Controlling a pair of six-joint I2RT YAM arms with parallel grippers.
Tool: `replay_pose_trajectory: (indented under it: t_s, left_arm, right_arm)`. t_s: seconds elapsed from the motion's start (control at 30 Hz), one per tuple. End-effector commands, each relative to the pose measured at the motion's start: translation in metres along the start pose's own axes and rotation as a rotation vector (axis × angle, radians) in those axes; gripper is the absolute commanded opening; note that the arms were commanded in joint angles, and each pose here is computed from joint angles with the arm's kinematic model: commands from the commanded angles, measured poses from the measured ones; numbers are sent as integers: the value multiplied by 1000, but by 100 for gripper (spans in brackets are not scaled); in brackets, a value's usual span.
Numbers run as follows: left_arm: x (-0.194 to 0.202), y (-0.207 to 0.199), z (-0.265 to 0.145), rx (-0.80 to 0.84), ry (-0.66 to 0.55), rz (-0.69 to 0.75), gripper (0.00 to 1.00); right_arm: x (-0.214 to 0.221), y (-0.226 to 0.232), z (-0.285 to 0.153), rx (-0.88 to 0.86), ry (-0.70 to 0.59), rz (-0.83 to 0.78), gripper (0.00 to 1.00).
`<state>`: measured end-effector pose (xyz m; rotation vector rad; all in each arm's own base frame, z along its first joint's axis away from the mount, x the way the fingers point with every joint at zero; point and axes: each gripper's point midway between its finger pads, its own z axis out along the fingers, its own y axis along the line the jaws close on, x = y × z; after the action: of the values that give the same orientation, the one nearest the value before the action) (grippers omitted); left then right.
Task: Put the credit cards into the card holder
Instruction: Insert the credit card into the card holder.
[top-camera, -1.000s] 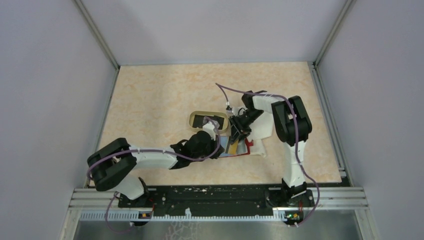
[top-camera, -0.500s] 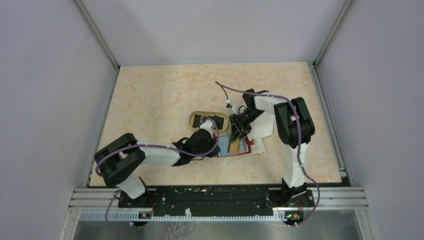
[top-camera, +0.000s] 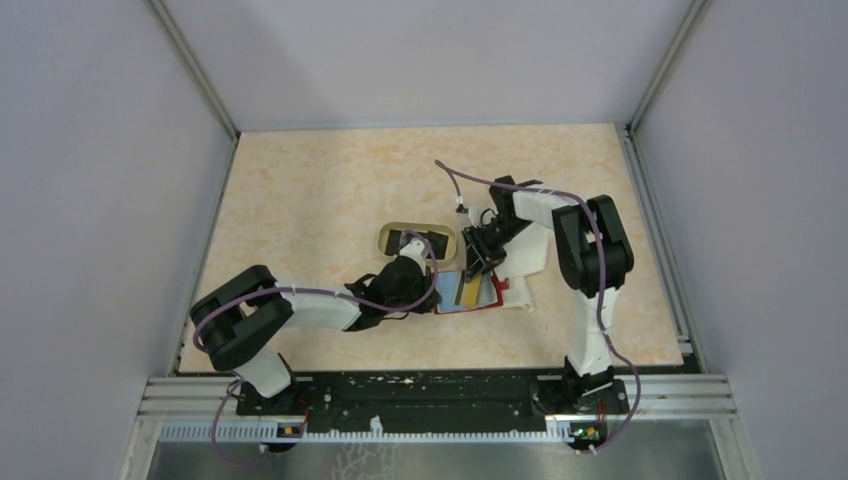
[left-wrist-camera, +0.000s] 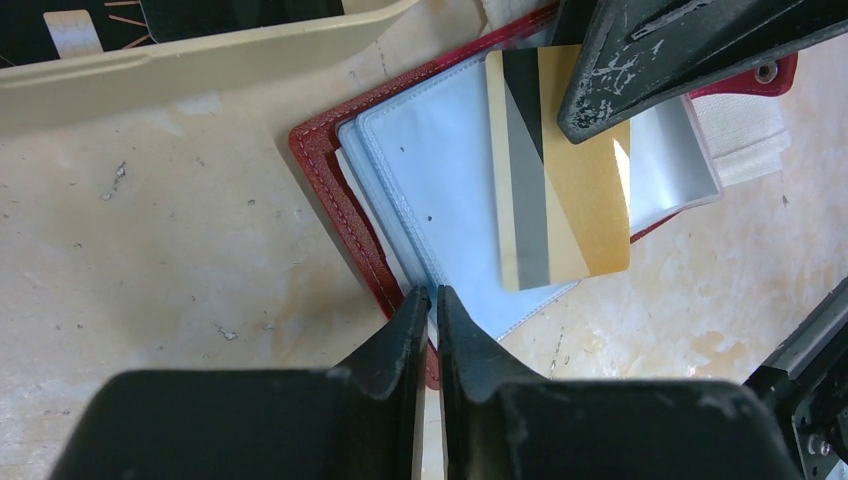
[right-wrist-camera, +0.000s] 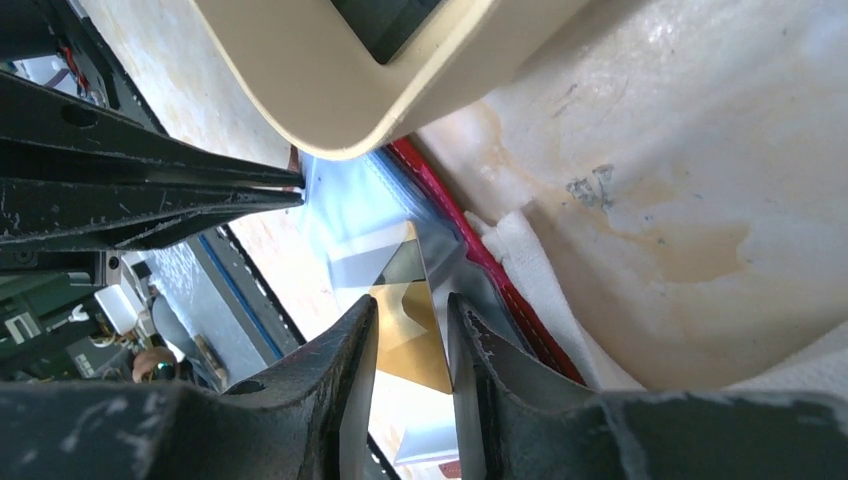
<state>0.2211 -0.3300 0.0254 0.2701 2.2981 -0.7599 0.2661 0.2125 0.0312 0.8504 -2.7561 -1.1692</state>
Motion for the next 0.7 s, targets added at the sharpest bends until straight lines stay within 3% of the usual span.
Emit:
replay_pose_trajectory:
  t_s: [0.0,0.17,0.53,0.67]
  left_arm:
    - [16,13,2,-37,54,3,13]
    - [18,12,2,-31,59,7,13]
    - [14,9,3,-15,52,30,13]
    - [12,7,6,-9,53,44,13]
  right_arm:
    - [-11,3,-17,30,-66,-73,31]
    - [-11,1,-21,23,-76,-69,26]
    - [-7,-5,-19,42,-46,-64,3]
    - [-3,-6,-15,58,-3,-85,0]
